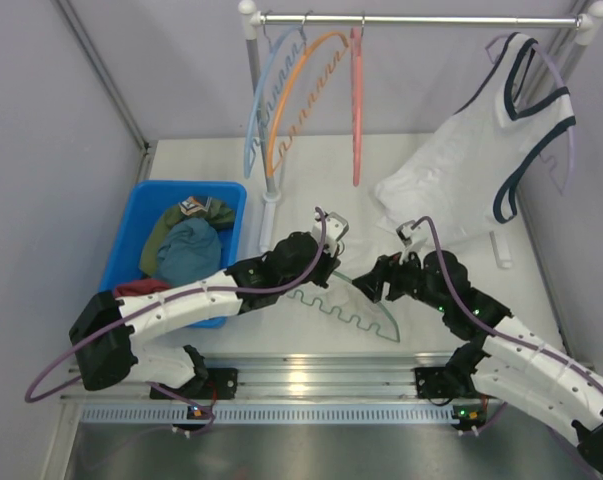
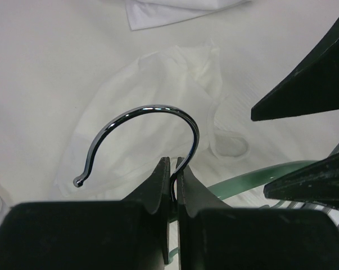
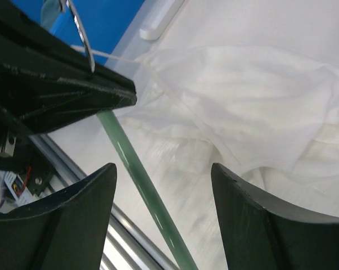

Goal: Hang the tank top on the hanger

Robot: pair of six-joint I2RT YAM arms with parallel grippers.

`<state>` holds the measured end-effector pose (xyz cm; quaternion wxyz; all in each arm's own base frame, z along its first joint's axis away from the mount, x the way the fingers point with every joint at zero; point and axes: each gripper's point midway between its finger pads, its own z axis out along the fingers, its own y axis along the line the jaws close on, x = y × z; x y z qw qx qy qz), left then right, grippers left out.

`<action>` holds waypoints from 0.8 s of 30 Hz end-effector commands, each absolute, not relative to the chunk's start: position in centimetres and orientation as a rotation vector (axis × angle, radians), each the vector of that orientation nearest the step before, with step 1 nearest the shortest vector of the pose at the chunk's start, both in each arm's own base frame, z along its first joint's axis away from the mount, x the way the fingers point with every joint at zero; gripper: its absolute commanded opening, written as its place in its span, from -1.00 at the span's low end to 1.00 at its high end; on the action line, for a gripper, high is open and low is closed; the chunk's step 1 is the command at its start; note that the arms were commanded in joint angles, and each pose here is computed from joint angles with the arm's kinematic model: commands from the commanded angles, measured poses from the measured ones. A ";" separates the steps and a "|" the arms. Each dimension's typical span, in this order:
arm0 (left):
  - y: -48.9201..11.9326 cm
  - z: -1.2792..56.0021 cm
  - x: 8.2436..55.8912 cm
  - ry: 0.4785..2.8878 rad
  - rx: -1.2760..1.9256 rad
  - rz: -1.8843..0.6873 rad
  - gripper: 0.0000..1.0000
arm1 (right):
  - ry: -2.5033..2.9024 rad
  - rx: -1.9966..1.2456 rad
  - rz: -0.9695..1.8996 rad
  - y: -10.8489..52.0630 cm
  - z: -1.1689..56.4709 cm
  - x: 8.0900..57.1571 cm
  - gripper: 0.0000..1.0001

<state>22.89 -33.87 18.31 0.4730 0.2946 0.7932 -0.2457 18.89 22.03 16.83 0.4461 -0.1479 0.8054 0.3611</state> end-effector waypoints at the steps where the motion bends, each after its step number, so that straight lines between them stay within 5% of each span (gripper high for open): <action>1: -34.1 20.0 23.0 1.872 0.701 -0.628 -1.00 | 1.997 -0.178 0.800 20.3 18.9 20.4 0.35; 13: -34.1 19.6 22.2 1.871 0.731 -0.646 -1.00 | 2.246 -0.101 0.620 18.9 12.3 20.8 -0.35; 24: -34.2 19.6 22.0 1.869 0.742 -0.653 -1.00 | 2.401 -0.231 0.587 19.8 5.8 20.0 -0.42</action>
